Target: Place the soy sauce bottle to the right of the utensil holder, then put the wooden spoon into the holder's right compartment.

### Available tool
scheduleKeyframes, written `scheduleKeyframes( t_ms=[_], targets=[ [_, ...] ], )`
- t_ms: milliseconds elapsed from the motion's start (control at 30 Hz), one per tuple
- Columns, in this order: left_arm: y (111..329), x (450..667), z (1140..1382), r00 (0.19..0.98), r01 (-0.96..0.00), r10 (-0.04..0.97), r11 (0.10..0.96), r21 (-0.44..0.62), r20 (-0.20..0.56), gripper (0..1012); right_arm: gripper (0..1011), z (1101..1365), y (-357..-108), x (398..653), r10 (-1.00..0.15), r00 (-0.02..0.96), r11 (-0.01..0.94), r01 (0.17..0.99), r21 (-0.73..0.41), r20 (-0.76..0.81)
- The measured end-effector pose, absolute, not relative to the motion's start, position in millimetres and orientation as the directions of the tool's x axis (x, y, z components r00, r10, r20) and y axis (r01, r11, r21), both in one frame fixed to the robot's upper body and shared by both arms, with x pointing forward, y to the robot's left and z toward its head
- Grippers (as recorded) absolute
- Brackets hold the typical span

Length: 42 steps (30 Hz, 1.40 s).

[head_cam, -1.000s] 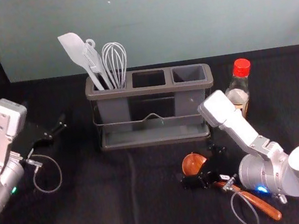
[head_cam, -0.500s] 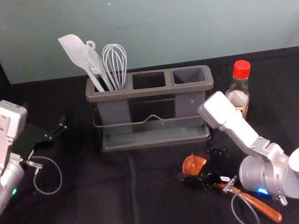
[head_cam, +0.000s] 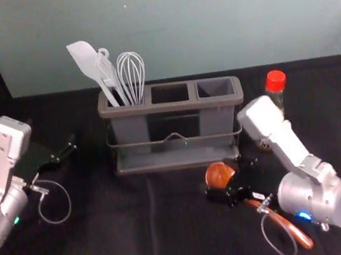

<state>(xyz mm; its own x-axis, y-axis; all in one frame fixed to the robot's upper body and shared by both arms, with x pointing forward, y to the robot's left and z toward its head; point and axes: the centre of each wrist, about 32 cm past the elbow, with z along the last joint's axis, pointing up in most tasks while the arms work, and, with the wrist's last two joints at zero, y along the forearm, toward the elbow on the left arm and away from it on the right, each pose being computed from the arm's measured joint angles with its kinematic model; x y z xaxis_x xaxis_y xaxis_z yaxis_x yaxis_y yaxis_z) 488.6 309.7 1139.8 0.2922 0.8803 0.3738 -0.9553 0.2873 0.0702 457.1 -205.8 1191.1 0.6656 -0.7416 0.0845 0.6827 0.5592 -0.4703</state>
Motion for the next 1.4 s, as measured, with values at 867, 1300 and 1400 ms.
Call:
scheduleKeyframes(
  t_ms=[867,1300,1400],
  targets=[
    [309.7,488.6,1139.8,0.292,-0.955,0.88,0.287,0.07,0.374,1005,814,1251.4,-229.1,430.9,-0.685,0.697,0.728,0.654,0.203,0.212],
    [309.6,488.6,1139.8,0.292,-0.955,0.88,0.287,0.07,0.374,1005,814,1287.1,-225.4,454.9,-0.691,0.697,0.715,0.624,0.315,0.19],
    [309.7,488.6,1139.8,0.292,-0.955,0.88,0.287,0.07,0.374,1005,814,1296.6,-222.9,463.8,-0.694,0.694,0.712,0.621,0.329,0.192]
  ],
)
